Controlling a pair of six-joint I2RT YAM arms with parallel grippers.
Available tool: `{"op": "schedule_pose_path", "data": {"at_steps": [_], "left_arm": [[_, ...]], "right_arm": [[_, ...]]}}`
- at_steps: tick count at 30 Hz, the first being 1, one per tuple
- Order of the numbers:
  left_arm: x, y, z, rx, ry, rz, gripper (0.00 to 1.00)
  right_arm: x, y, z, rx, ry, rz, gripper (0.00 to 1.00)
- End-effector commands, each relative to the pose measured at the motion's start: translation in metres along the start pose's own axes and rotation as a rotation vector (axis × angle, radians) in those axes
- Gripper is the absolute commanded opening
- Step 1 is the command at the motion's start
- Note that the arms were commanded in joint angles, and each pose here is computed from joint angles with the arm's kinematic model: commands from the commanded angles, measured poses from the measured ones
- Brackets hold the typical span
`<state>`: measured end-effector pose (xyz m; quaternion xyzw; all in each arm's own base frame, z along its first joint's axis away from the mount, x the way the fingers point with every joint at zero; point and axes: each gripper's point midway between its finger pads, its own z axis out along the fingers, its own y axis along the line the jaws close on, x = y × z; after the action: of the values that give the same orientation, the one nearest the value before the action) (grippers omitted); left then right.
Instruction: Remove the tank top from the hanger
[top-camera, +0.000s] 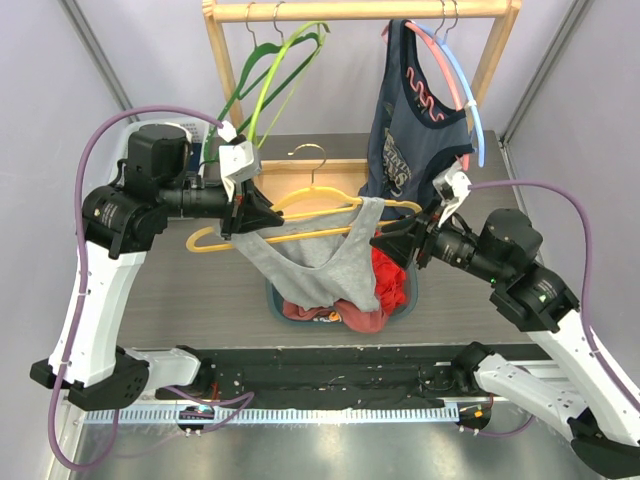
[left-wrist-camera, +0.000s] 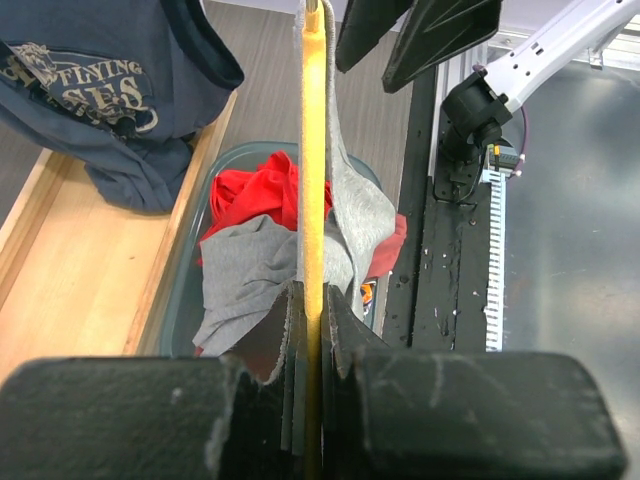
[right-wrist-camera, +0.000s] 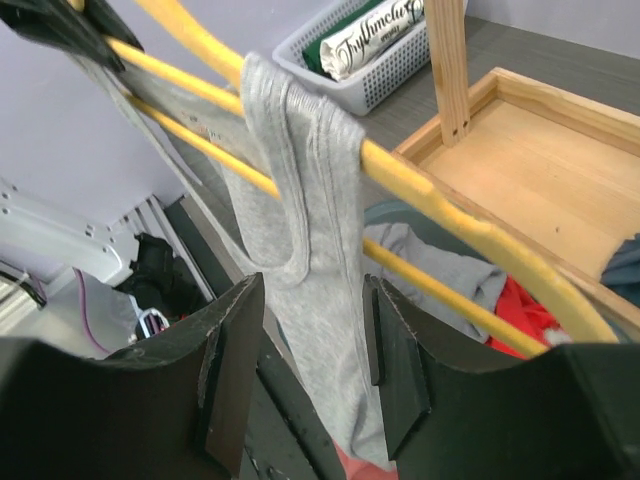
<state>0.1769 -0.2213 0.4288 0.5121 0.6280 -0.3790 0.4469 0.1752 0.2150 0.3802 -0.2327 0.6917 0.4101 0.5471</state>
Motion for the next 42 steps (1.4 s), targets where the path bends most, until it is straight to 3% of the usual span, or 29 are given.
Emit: {"op": "schedule_pose_path", "data": {"at_steps": [1,17,22,24,26,30,31,34,42], "left_arm": [[-0.023,-0.01,-0.01,0.002,-0.074,0.079,0.0],[-0.02,-0.018,-0.012,0.023,-0.077,0.075,0.0],[-0.019,-0.018,-0.012,0.022,-0.074,0.07,0.0],[-0.019,-0.018,-0.012,0.021,-0.075,0.071,0.0],[-0.02,-0.018,-0.013,0.019,-0.076,0.073,0.0],[-0.02,-0.018,-0.013,0.022,-0.077,0.074,0.0],[-0.02,-0.018,-0.012,0.024,-0.076,0.073,0.0],[-0.022,-0.018,-0.012,0.027,-0.08,0.072,0.0],[-0.023,-0.018,-0.012,0.028,-0.083,0.071,0.0]], "right_arm": [[-0.043,0.015,0.004,-0.061,-0.178,0.01,0.51],[-0.051,0.023,0.024,-0.143,-0.21,0.046,0.27],[-0.05,0.024,0.02,-0.138,-0.206,0.044,0.02],[-0.05,0.025,0.015,-0.137,-0.206,0.038,0.01],[-0.045,0.022,0.01,-0.109,-0.186,0.037,0.02],[-0.035,0.011,0.0,-0.047,-0.179,0.017,0.45],[-0.035,0.011,-0.002,-0.041,-0.185,0.019,0.49],[-0.027,0.006,0.001,-0.027,-0.165,0.028,0.54],[-0.033,0.01,0.013,-0.065,-0.174,0.035,0.56]]}}
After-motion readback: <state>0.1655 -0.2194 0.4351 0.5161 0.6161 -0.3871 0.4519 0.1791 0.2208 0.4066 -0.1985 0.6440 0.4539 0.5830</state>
